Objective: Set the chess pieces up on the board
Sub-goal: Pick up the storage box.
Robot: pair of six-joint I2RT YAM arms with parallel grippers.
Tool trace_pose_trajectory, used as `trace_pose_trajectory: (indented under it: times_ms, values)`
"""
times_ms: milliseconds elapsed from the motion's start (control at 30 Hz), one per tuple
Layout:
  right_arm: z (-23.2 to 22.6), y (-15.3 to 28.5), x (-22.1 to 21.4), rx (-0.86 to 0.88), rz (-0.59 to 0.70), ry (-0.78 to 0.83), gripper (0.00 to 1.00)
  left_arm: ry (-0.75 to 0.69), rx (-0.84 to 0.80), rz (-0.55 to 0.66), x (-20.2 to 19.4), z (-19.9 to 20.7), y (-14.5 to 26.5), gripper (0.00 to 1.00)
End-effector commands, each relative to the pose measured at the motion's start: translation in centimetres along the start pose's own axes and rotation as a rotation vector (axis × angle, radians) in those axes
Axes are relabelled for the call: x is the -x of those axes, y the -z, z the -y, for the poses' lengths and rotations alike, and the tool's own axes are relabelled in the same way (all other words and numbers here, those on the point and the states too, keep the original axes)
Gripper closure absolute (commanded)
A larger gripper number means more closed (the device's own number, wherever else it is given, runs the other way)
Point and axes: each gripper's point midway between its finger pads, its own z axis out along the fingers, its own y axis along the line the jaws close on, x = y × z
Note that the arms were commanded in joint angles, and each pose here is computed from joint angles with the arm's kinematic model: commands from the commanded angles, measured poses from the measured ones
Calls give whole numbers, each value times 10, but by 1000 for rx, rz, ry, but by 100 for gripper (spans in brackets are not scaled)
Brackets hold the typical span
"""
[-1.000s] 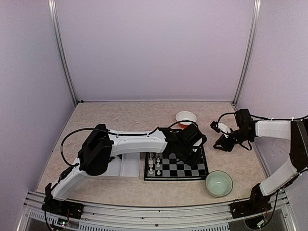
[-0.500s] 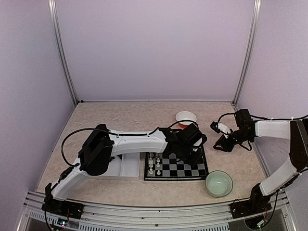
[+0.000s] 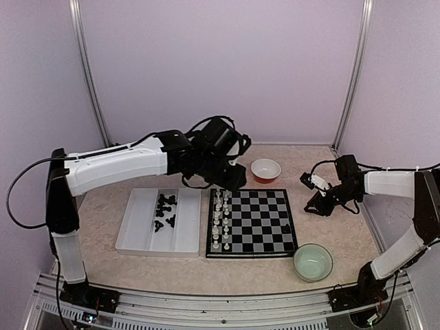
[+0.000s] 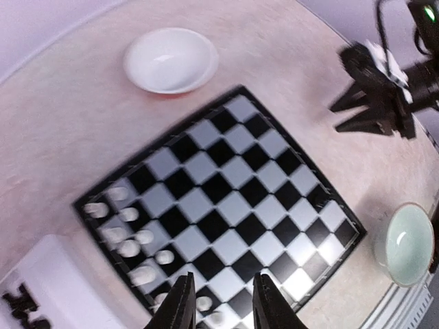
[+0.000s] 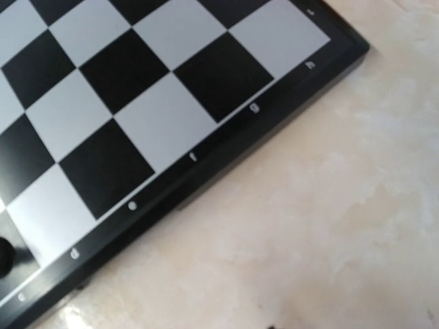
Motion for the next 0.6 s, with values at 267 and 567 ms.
trace_pose_trajectory:
  times_ms: [267,567]
  values:
    - [4,0,1,4,-1,1,70,294,477,-140,-106,-202,65,71]
    - [2,1,1,9,2,2,70,323,500,-334,-172,-219,58,68]
